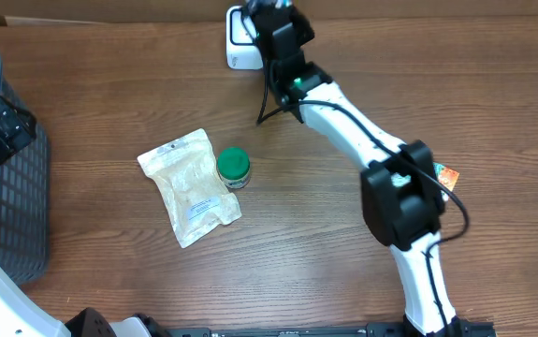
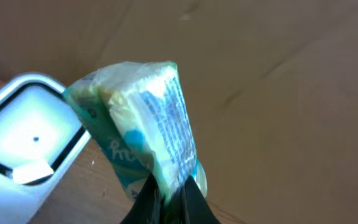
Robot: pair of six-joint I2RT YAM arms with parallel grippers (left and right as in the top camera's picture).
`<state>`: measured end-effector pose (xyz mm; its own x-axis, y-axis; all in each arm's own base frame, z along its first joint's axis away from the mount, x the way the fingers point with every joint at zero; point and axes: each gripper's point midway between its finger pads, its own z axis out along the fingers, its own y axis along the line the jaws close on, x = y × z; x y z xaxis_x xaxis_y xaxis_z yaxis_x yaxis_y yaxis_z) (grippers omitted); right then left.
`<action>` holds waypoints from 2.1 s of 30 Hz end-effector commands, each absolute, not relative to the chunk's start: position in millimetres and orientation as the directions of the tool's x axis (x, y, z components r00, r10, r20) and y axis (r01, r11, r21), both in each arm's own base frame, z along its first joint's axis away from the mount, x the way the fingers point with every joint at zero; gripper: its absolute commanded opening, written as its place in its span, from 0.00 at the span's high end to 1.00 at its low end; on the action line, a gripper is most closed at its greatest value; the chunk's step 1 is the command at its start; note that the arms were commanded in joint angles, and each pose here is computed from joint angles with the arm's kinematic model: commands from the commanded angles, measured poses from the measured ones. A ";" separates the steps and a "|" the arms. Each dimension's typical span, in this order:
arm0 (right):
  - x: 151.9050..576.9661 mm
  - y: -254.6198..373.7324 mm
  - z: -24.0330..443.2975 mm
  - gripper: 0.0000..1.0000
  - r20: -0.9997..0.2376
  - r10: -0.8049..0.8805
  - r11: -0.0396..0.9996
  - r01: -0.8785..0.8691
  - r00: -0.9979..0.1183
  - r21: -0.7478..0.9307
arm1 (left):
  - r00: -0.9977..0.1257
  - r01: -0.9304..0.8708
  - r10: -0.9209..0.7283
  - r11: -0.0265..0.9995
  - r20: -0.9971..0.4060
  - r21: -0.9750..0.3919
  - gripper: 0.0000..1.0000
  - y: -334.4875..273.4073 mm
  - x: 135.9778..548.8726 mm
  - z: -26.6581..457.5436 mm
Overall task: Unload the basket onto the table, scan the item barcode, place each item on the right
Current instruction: 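Hold the small teal packet in front of the scanner face, then move the packet right and release it on the table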
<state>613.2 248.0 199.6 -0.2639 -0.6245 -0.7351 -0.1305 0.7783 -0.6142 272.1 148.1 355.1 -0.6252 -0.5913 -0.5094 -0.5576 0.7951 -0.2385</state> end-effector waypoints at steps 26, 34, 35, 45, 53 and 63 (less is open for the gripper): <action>624.6 292.9 142.2 0.96 -0.611 -0.785 0.609 -0.302 -0.102 -0.733 | -0.614 -0.566 -0.598 0.788 -0.515 -0.242 0.00 149.9 272.1 357.6; 626.2 309.0 158.1 0.96 -0.658 -0.753 0.629 -0.307 -0.011 -0.714 | -0.614 -0.566 -0.598 0.789 -0.515 -0.242 0.00 149.9 272.2 357.7; 625.8 310.6 157.9 0.96 -0.659 -0.752 0.627 -0.314 -0.005 -0.712 | -0.614 -0.566 -0.598 0.788 -0.515 -0.242 0.00 149.9 272.1 357.6; 623.3 310.5 137.8 0.96 -0.667 -0.743 0.642 -0.344 -0.055 -0.686 | -0.614 -0.566 -0.598 0.788 -0.515 -0.242 0.00 149.9 272.1 357.6; 595.0 306.9 213.5 0.96 -0.861 -0.474 0.853 -0.335 -0.181 -0.400 | -0.614 -0.566 -0.598 0.789 -0.515 -0.242 0.00 149.9 272.2 357.7; 452.2 220.7 322.7 0.96 -0.756 0.062 0.946 -0.204 -0.652 0.253 | -0.614 -0.566 -0.598 0.789 -0.515 -0.242 0.00 149.9 272.2 357.7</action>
<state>494.4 258.3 236.9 -0.5874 -0.3113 -0.7470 -0.3804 0.9209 -0.0847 272.0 148.1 355.1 -0.6254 -0.5914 -0.5091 -0.5577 0.7950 -0.2385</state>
